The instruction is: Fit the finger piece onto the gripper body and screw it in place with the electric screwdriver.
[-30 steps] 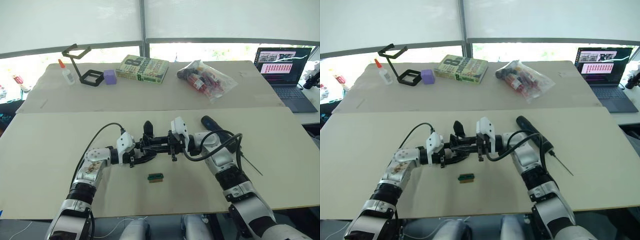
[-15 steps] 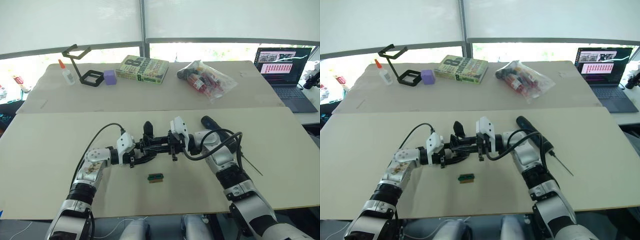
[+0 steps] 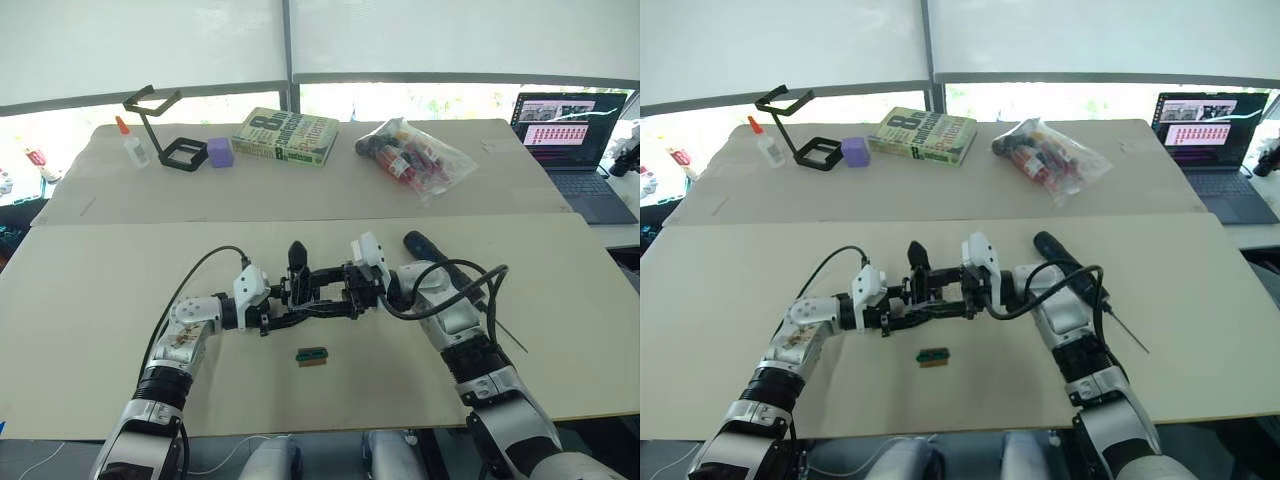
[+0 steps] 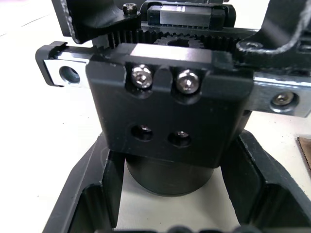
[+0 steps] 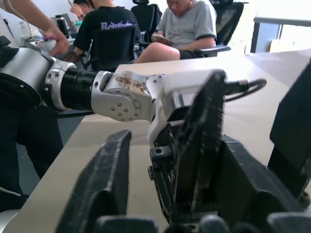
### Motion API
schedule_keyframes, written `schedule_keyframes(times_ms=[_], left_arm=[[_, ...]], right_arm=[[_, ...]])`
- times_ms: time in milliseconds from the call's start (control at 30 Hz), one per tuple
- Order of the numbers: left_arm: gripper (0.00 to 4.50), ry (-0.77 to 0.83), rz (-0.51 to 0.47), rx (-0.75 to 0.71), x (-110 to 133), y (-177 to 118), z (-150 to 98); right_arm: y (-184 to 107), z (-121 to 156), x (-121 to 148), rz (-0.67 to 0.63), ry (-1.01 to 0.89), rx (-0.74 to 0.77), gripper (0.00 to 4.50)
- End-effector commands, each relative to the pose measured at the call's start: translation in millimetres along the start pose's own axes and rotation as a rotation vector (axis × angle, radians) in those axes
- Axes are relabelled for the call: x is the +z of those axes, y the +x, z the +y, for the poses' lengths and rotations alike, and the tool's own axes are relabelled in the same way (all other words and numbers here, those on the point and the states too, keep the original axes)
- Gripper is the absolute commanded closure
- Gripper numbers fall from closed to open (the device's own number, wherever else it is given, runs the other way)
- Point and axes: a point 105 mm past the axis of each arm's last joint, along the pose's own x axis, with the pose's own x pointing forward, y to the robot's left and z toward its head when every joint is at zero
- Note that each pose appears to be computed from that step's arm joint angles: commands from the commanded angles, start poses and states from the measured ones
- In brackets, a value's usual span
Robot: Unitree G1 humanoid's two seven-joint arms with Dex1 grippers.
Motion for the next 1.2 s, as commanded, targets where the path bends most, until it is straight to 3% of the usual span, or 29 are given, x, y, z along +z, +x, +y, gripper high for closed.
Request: schedule_keyframes(times_ms=[33,67,500,567,600,667,900,1033,1200], left_arm=[[2.21,-0.060,0.034,-0.047,-17.5,4.2,-12.9],[2.21,-0.060,0.034,-0.047,-17.6,4.6,-13.0],[2.21,-0.074,-0.004,-0.009,-14.0,5.8,-8.8],[1.19,-0.070,-0.016,0.005,-11.4,5.7,-6.2],[0.97,-0.064,-0.025,0.011,-9.6,5.7,-5.1],[0.08,-0.062,-0.042,0.018,-6.8,5.2,-3.7],[0.03,-0.056,-0.032,0.067,-8.0,-26.0,-3.8],[0.03,-0.044,-0.018,0.121,-10.0,-52.6,-4.2],[0.03,-0.013,-0.062,0.175,6.8,-87.7,-9.7]], right_arm=[[0.6,2.0,20.3,-0.050,-0.090,0.022,0.38],[0.1,2.2,19.6,-0.048,-0.085,0.021,0.02],[-19.3,0.2,37.2,-0.141,-0.116,-0.068,0.02],[-23.4,1.8,42.1,-0.147,-0.139,-0.073,0.00],[-26.0,3.4,44.2,-0.145,-0.152,-0.072,0.00],[-31.0,7.6,48.2,-0.137,-0.185,-0.065,0.00],[-73.9,18.9,56.9,-0.050,-0.206,-0.172,0.00],[-109.5,28.3,48.8,0.015,-0.163,-0.305,0.00],[-163.4,47.8,37.9,0.063,-0.048,-0.556,0.00]])
